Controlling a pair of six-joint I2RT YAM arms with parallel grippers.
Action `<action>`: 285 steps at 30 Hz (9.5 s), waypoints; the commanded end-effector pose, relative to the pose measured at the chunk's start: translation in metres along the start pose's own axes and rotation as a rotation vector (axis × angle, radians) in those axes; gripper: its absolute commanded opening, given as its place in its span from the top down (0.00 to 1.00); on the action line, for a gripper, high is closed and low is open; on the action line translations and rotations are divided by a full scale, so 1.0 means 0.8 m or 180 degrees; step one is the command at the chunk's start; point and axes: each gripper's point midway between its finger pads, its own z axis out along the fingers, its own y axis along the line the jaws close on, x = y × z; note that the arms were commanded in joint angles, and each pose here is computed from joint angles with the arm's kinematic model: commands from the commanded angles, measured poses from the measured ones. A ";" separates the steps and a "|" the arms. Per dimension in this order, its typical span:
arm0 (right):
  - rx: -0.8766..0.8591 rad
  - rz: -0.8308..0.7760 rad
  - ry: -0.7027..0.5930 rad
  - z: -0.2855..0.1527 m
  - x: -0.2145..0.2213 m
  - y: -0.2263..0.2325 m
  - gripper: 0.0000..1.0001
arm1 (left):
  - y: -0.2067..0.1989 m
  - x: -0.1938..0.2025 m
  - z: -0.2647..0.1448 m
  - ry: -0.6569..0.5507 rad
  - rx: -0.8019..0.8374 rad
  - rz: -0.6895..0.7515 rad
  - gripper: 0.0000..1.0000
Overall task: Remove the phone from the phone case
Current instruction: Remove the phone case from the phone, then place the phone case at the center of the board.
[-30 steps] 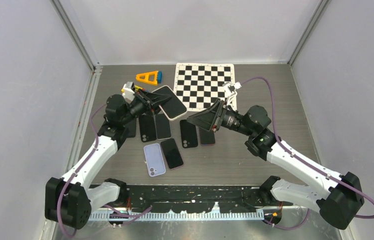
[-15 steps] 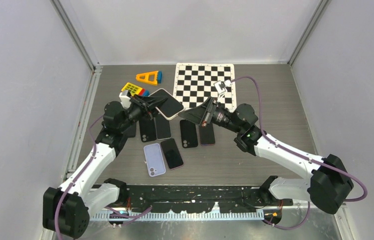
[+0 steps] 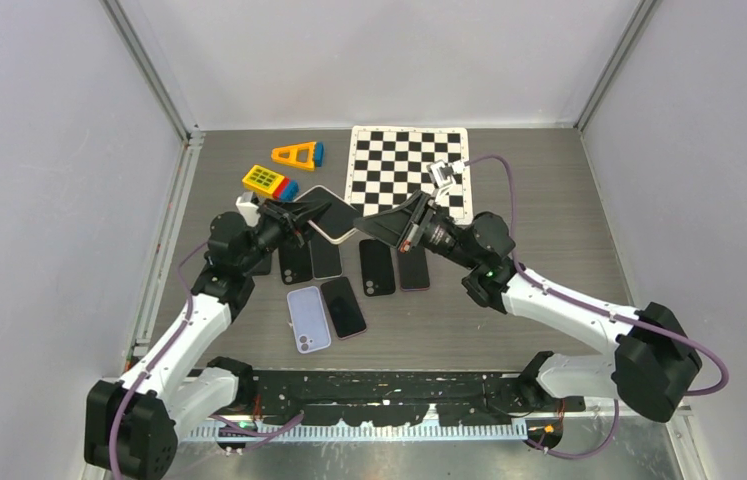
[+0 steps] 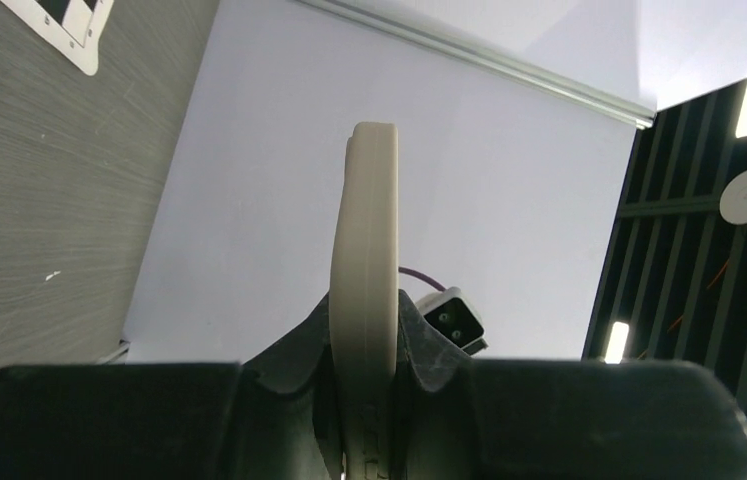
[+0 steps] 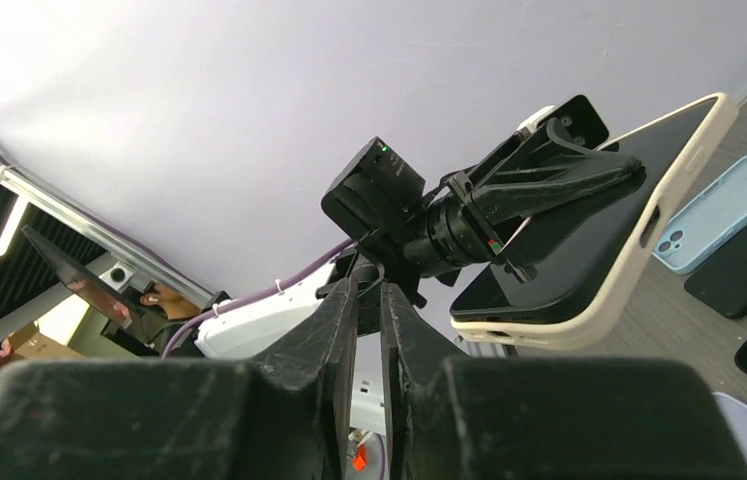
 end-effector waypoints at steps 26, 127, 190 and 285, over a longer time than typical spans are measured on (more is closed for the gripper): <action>0.1587 0.0257 -0.0422 -0.006 0.024 -0.187 0.79 | -0.086 0.041 -0.041 0.0186 0.0725 0.0114 1.00; 0.0532 -0.0247 0.0003 0.016 -0.023 -0.026 0.89 | -0.056 0.019 -0.007 0.0226 0.0797 -0.0015 1.00; 0.1153 0.0833 0.0011 0.039 -0.002 -0.107 0.94 | -0.082 0.139 -0.047 0.1537 0.1068 0.2330 0.95; 0.1898 0.0689 -0.0820 -0.117 -0.087 -0.073 1.00 | 0.037 0.011 0.037 0.0307 -0.0259 0.2814 1.00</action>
